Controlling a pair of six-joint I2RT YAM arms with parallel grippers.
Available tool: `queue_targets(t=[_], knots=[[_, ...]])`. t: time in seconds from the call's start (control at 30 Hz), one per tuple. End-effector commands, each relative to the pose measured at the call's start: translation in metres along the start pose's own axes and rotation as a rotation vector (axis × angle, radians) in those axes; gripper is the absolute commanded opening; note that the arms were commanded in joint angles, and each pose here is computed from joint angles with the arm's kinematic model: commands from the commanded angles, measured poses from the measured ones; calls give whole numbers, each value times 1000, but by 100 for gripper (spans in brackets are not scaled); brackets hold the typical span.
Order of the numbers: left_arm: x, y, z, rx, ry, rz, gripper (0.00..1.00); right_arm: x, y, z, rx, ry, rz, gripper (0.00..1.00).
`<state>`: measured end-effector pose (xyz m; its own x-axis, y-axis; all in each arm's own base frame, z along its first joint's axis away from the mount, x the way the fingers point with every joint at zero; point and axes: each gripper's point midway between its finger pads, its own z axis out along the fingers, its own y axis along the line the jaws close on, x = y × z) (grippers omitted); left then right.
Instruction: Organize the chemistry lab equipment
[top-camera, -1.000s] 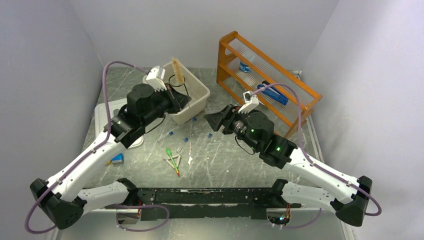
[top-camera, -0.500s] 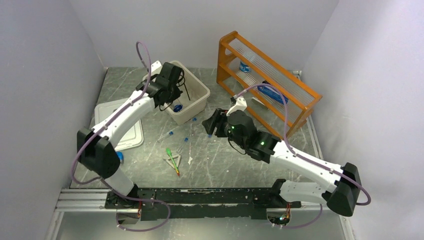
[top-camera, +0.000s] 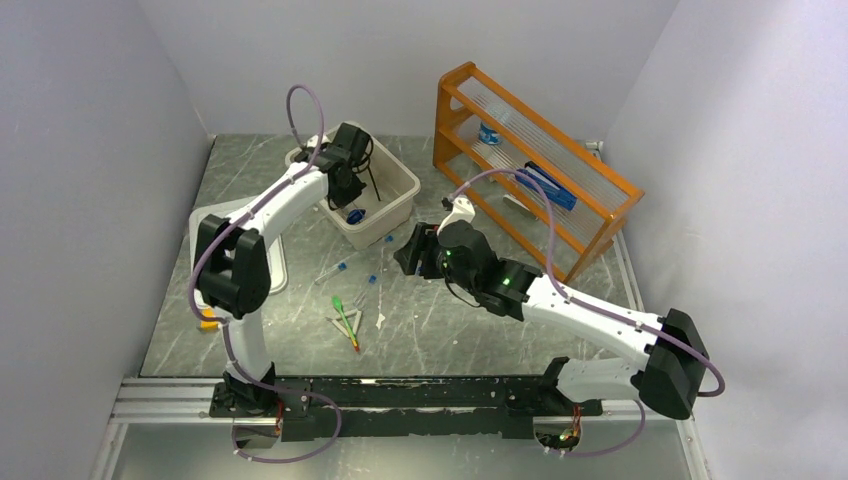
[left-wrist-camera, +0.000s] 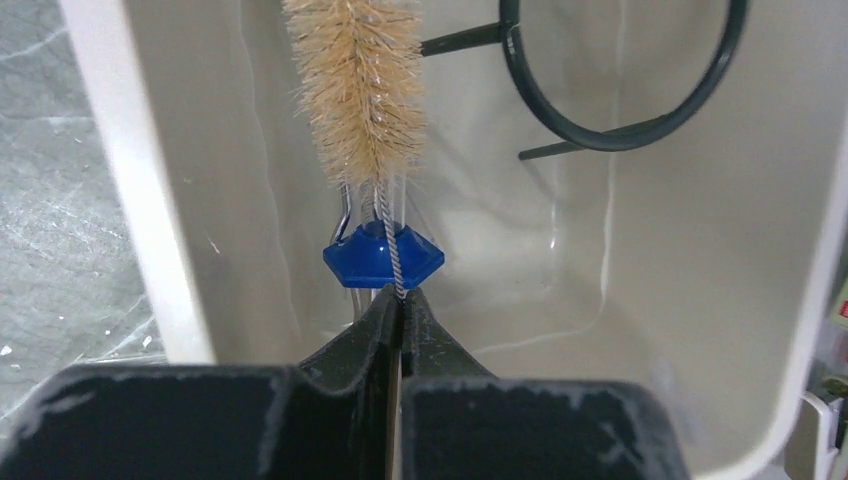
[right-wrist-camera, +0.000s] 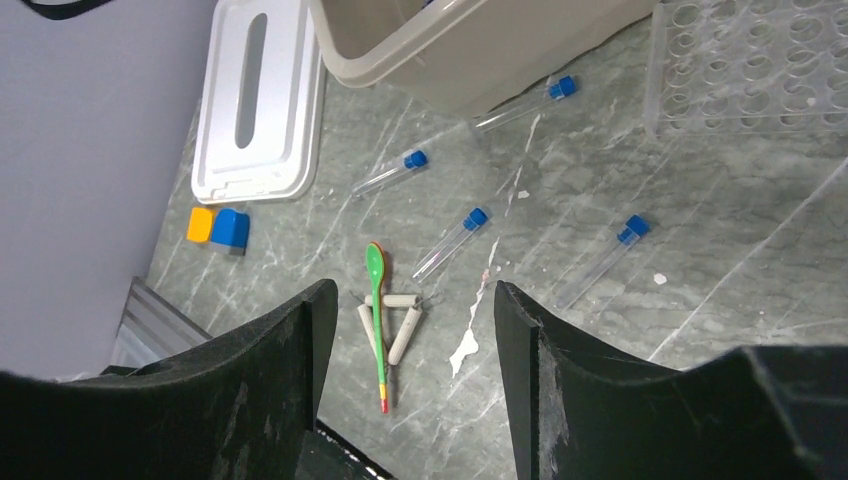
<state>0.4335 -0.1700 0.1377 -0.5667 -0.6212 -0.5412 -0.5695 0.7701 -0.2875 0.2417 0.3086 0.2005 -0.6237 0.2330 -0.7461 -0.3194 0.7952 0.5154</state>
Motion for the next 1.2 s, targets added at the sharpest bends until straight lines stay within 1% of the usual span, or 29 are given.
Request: queue_targets(t=[0.0, 0.1, 0.23, 0.33, 0.5, 0.7, 0.83, 0.93, 1.03, 1.1, 1.17], knots=[[6, 1, 12, -20, 54, -19, 6, -5, 6, 3, -22, -20, 1, 62], [11, 4, 23, -36, 73, -13, 7, -2, 6, 4, -24, -14, 4, 62], [11, 6, 33, -80, 78, 26, 19, -3, 12, 6, -52, -10, -3, 62], [11, 3, 37, -76, 82, 37, 27, -2, 13, 10, -56, -8, -10, 62], [1, 0, 32, -59, 52, 57, 31, 7, 8, 15, -44, 9, -16, 62], [-24, -17, -2, 55, -2, 93, 34, 31, -4, 26, -10, 85, -31, 62], [-38, -20, -35, 148, -43, 150, 35, 61, -7, 40, -8, 194, -46, 63], [-45, -10, -60, 193, -73, 203, 36, 84, -5, 49, -4, 281, -48, 64], [-47, 5, -82, 235, -106, 279, 38, 103, 2, 56, 5, 327, -68, 64], [-50, 17, -101, 265, -138, 319, 41, 114, 9, 59, 7, 354, -96, 64], [-47, 30, -110, 286, -158, 360, 45, 126, 16, 63, 10, 386, -127, 62]])
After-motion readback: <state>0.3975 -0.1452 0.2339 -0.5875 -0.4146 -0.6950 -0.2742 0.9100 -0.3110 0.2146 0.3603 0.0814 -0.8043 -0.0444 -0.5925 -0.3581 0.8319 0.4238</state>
